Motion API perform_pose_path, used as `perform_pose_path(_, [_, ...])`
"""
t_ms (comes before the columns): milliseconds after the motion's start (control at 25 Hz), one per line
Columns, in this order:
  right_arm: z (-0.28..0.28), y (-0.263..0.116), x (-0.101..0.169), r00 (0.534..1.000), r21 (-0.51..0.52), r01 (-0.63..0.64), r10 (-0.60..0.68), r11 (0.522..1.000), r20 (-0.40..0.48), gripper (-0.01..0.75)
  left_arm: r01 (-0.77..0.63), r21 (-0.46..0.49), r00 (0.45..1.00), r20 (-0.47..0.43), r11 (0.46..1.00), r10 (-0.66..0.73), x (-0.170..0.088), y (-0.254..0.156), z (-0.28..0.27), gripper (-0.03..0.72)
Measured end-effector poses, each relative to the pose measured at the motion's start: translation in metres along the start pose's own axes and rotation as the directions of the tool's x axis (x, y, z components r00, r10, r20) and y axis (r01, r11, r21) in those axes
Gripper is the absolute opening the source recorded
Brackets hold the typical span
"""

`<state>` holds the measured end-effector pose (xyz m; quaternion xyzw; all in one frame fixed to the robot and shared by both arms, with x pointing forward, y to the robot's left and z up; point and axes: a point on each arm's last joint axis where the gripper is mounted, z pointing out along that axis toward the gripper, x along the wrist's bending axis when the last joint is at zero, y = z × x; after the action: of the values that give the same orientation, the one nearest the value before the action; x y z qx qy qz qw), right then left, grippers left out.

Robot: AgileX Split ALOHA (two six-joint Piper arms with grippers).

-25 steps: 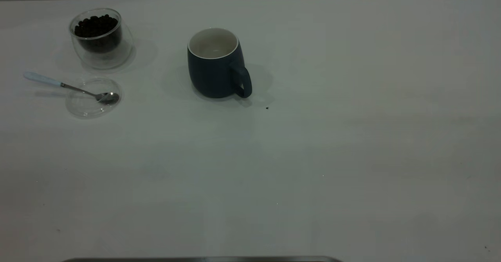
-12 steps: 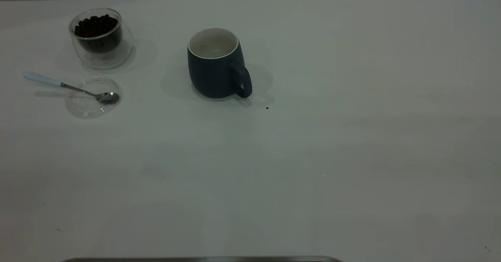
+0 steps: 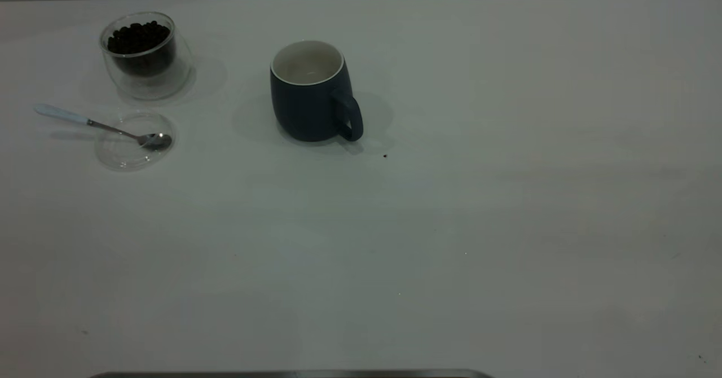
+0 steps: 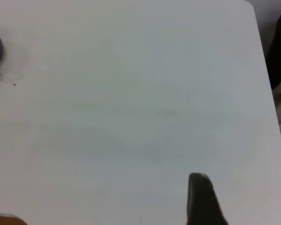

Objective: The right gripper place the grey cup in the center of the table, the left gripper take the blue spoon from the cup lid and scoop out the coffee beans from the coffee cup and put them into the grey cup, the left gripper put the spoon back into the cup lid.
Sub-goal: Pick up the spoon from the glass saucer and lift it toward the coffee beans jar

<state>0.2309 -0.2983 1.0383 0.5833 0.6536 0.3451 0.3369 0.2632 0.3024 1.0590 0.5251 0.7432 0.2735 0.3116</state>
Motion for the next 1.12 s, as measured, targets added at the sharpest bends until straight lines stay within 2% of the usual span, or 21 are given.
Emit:
perform_pose_path(240, [0.000,0.000,0.000,1.000,0.000,0.000,0.000,1.000,0.000,0.402,-0.023,0.064,0.999,-0.039,0.998,0.026,-0.014,0.082,0.034,0.534])
perform_pose_path(440, [0.000,0.000,0.000,1.000,0.000,0.000,0.000,1.000,0.000,0.402,-0.080,0.174,0.969,-0.218,0.982,0.118,-0.011,0.146,0.074,0.534])
perform_pose_path(560, [0.000,0.000,0.000,1.000,0.000,0.000,0.000,1.000,0.000,0.402,-0.102,0.217,0.912,-0.370,0.971,0.178,-0.001,0.172,0.094,0.534])
perform_pose_path(680, [0.000,0.000,0.000,1.000,0.000,0.000,0.000,1.000,0.000,0.402,-0.049,0.257,0.857,-0.486,0.965,0.172,0.018,0.187,0.115,0.534])
perform_pose_path(800, [0.000,0.000,0.000,1.000,0.000,0.000,0.000,1.000,0.000,0.402,0.040,0.295,0.824,-0.550,0.955,0.136,0.045,0.190,0.134,0.534])
perform_pose_path(920, [0.000,0.000,0.000,1.000,0.000,0.000,0.000,1.000,0.000,0.402,0.102,0.314,0.821,-0.562,0.944,0.099,0.067,0.188,0.157,0.534])
perform_pose_path(1120, [0.000,0.000,0.000,1.000,0.000,0.000,0.000,1.000,0.000,0.402,0.150,0.395,0.883,-0.466,0.906,0.056,0.092,0.175,0.212,0.534])
